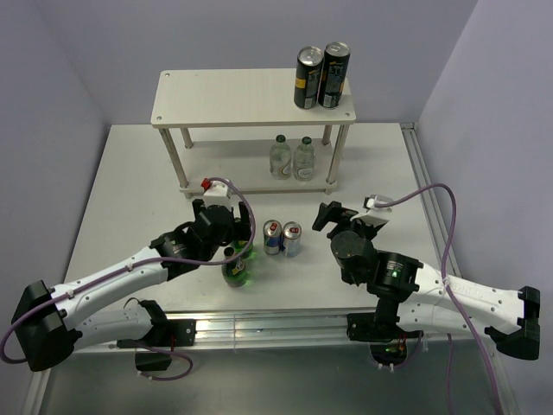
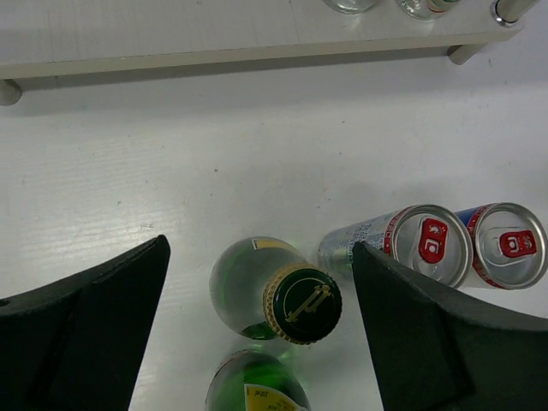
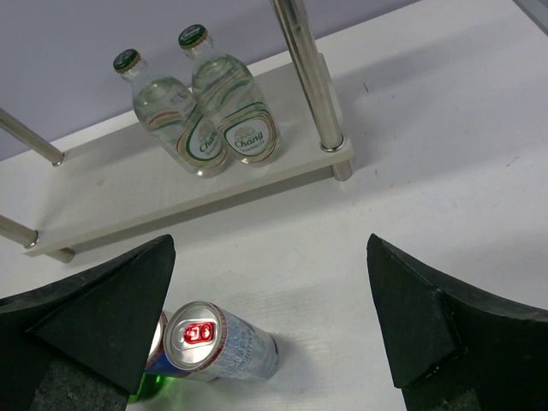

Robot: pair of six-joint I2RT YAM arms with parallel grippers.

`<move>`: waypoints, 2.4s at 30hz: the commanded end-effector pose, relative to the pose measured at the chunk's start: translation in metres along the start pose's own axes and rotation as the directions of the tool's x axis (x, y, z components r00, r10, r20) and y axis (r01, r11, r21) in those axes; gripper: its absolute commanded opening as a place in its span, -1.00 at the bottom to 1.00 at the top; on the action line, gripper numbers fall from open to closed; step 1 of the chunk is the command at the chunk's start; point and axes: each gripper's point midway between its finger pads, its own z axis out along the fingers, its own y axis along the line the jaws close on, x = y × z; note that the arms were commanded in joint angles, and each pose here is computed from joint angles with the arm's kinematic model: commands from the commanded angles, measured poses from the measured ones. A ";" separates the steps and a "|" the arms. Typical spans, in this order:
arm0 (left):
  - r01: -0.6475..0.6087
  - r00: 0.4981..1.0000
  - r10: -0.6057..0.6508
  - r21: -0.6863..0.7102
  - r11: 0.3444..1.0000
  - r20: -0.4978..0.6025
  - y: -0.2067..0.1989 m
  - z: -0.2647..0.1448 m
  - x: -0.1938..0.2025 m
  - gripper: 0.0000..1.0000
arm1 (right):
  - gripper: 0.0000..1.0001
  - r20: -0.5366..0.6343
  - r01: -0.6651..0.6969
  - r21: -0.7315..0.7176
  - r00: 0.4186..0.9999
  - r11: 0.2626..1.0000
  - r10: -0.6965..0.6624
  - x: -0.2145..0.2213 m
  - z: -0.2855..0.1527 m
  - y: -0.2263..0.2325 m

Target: Place and organize the beverage onto the shelf

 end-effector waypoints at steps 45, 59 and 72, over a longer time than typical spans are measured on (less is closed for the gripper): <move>0.025 0.931 0.034 -0.155 0.988 0.364 -0.003 -0.044 -0.196 -0.99 | 0.90 0.055 -0.032 0.059 0.998 0.998 0.029 -0.007 -0.002 -0.022; 0.107 0.769 -0.017 -0.103 0.989 0.639 0.008 -0.127 -0.375 -0.99 | 0.90 0.069 -0.058 0.068 0.996 0.996 0.054 -0.010 -0.005 -0.032; 0.131 0.675 0.007 -0.129 0.983 0.737 0.021 -0.128 -0.431 -0.99 | 0.88 0.069 -0.073 0.070 0.995 0.995 0.068 -0.009 -0.007 -0.040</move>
